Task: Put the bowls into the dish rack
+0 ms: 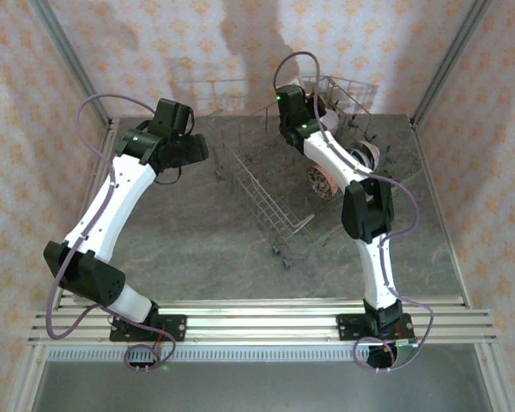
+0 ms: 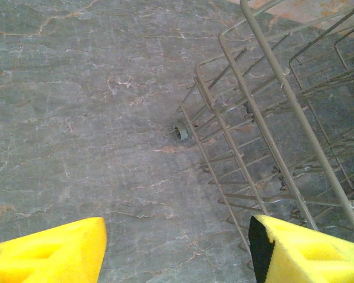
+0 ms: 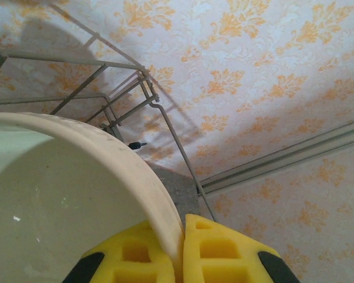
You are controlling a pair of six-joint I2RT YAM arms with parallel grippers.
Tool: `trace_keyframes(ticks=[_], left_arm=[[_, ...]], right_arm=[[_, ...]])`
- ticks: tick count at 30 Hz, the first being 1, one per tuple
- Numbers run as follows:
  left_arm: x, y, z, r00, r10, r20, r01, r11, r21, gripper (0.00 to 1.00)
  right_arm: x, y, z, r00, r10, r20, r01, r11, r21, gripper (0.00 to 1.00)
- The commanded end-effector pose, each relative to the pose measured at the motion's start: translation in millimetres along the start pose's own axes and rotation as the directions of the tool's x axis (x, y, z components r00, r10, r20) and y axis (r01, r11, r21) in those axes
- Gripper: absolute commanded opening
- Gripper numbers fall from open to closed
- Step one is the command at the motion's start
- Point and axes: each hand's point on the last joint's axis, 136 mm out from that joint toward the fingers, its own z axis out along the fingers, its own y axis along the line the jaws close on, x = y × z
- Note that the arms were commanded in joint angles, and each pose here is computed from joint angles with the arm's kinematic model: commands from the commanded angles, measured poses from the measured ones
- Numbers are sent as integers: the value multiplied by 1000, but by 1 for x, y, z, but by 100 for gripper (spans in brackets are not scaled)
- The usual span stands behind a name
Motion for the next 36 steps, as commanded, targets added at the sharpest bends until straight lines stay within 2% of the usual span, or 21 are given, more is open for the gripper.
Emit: trace_keyframes(ticks=[1, 19, 36], left_arm=[[3, 5, 4, 1000, 4, -19, -4, 1000, -15, 66], [13, 9, 14, 999, 11, -44, -12, 1000, -22, 66], [21, 14, 16, 999, 7, -49, -8, 1000, -23, 66]], right_arm=[[-14, -27, -2, 998, 60, 26, -63, 993, 98, 0], [-2, -14, 7, 999, -47, -2, 47, 987, 156, 0], [-4, 14, -5, 994, -108, 17, 105, 987, 124, 0]])
